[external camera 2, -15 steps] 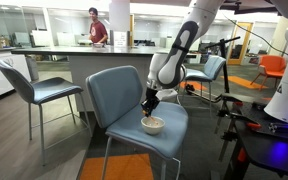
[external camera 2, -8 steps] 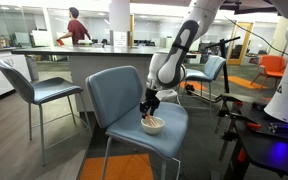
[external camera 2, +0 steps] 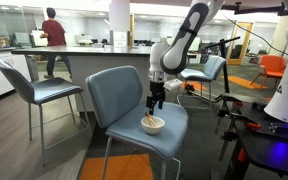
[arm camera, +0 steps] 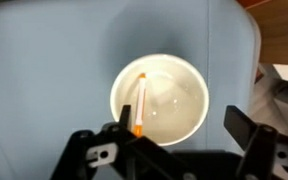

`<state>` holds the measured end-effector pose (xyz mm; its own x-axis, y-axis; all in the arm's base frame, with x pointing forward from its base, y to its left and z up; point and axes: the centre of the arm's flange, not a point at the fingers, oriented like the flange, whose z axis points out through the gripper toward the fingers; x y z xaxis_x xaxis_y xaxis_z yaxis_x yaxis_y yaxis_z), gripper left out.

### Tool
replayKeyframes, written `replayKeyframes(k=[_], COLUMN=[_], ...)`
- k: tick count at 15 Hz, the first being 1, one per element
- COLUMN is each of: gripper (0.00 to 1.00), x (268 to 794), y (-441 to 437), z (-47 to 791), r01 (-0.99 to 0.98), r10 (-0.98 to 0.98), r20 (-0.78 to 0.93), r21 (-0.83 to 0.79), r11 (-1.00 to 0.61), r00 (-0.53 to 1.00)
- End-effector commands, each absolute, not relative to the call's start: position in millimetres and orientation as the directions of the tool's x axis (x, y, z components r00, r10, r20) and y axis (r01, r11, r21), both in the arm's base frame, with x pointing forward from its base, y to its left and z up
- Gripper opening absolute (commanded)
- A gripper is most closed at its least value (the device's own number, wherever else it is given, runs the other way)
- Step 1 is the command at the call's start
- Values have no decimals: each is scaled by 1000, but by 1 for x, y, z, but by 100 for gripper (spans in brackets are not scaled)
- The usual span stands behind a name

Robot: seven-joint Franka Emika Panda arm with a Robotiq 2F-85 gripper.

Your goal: Pick up the pen from the chair and put it in the bowl.

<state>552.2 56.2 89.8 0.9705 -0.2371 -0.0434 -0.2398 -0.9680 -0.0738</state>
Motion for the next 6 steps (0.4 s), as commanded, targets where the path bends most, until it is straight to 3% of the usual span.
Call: replayKeyframes(k=[1, 6], gripper=[100, 100], x=[530, 511], y=[58, 67], z=[127, 155], r01=[-103, 9], r10=[-100, 7], r20=[-66, -48], r21=[-46, 30], r11=[-994, -1000], r00=[993, 999])
